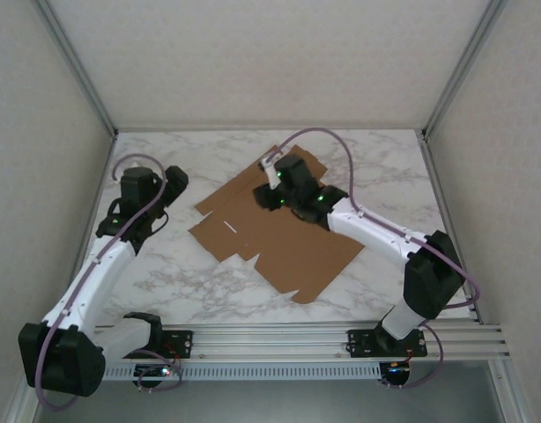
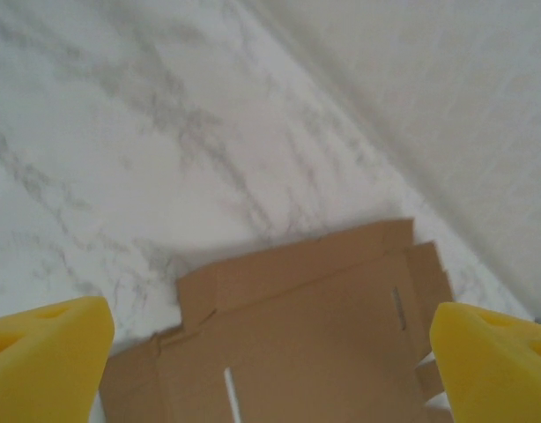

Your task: Fold the paper box

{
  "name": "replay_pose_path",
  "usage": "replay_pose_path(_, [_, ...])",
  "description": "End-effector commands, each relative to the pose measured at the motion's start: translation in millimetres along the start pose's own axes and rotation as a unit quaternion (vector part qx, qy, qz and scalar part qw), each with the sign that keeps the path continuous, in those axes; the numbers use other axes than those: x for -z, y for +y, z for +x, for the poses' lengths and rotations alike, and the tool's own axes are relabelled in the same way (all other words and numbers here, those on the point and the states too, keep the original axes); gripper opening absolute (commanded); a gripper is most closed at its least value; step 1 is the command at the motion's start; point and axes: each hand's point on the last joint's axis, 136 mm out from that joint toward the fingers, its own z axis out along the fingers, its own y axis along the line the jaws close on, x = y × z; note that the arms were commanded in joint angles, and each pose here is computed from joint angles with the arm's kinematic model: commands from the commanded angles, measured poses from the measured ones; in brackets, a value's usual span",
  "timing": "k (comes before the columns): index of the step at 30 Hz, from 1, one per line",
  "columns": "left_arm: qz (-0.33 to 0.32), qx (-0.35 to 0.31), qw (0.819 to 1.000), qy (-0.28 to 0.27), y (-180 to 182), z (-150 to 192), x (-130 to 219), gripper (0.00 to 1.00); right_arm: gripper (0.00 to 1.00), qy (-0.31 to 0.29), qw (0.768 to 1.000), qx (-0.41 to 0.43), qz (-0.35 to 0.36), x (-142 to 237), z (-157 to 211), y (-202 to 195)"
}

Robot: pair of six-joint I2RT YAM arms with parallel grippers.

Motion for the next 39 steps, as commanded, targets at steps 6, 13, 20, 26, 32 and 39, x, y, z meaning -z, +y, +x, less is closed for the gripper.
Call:
replay_pose_path(6, [0.024,-0.012,0.985,0.169,9,97,-45,0.87,0.00,0.183,0.976,-0.072,0.090,-46,92,-73])
replay_pose_path(13, [-0.026,-0.048,0.987,0.153,17,86,-71,0.88,0.00,0.289,0.938,-0.173,0.083,-64,150,-74])
replay_pose_path(20, [-0.069,-0.044,0.991,0.102,29,35,-98,0.89,0.00,0.341,0.924,-0.161,0.061,-61,201,-68])
replay_pose_path(26, [-0.064,-0.100,0.980,0.157,22,48,-154,0.88,0.00,0.340,0.927,-0.151,0.050,-61,203,-66])
replay_pose_path(32, [0.021,-0.129,0.962,0.239,-1,78,-191,0.85,0.00,0.345,0.927,-0.135,0.054,-63,203,-71])
replay_pose_path(39, [0.106,-0.114,0.933,0.324,-22,108,-201,0.78,0.00,0.344,0.929,-0.128,0.054,-63,202,-74])
